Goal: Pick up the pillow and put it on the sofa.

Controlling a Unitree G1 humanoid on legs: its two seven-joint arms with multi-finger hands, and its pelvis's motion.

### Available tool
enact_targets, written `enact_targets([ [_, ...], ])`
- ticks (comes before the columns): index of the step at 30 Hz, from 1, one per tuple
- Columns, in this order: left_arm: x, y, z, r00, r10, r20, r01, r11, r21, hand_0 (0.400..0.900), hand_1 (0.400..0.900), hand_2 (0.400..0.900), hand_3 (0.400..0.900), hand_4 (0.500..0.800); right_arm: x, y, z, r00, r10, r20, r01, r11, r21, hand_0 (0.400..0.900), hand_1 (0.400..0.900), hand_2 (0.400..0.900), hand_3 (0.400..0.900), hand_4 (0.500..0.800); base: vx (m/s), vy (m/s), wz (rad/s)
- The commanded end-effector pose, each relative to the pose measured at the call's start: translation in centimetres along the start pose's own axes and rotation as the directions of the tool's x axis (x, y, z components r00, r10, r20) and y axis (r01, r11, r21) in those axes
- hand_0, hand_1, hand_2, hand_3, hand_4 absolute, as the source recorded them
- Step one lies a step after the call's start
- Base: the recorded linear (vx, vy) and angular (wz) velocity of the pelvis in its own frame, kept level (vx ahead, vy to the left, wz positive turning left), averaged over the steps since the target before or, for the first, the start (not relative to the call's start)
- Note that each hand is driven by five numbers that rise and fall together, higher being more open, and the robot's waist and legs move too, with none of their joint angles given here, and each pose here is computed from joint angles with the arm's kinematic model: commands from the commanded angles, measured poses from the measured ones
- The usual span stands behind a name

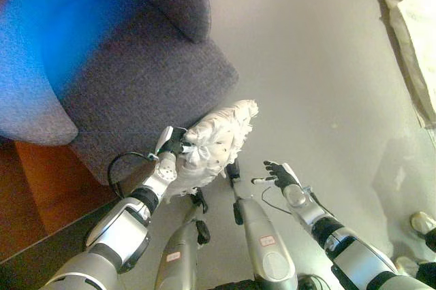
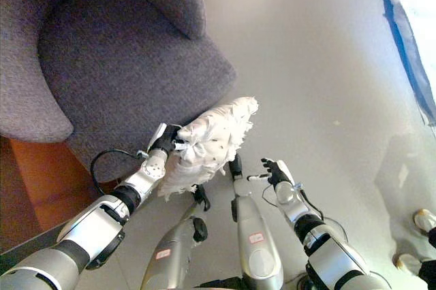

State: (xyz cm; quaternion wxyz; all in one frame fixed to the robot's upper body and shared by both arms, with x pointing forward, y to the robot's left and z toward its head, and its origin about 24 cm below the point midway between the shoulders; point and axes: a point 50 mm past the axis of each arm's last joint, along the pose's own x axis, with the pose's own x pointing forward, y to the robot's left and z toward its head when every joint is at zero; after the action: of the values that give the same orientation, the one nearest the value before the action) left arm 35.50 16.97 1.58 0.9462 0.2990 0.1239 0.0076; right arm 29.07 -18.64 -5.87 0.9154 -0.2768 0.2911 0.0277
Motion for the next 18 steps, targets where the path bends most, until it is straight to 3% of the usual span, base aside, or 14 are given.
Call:
enact_targets([
  [1, 0.3, 1.2, 3.4, 0.982, 0.030, 0.187, -0.020, 0.998, -0.057, 0.400, 0.400, 0.400, 0.400, 0.500, -0.5, -1.0, -2.8, 0.998, -0.011, -0.061, 0.011, 1.000, -0.003, 0.900, 0.900, 0.900, 0.900, 0.800, 0.074, 0.033, 0.14],
  [12, -1.5, -0.1, 0.6, 0.984, -0.066, 0.164, 0.070, 0.997, -0.016, 0.400, 0.400, 0.400, 0.400, 0.500, -3.4, 0.2, -10.6, 0.963, 0.043, -0.266, -0.042, 0.999, 0.010, 0.900, 0.900, 0.900, 0.900, 0.800, 0.107, 0.031, 0.13],
  [18, -2.3, 0.7, 0.1, 0.979, -0.116, 0.169, 0.116, 0.993, 0.005, 0.400, 0.400, 0.400, 0.400, 0.500, -5.0, 1.0, -13.4, 0.936, 0.081, -0.341, -0.082, 0.997, 0.012, 0.900, 0.900, 0.900, 0.900, 0.800, 0.115, 0.054, 0.09],
])
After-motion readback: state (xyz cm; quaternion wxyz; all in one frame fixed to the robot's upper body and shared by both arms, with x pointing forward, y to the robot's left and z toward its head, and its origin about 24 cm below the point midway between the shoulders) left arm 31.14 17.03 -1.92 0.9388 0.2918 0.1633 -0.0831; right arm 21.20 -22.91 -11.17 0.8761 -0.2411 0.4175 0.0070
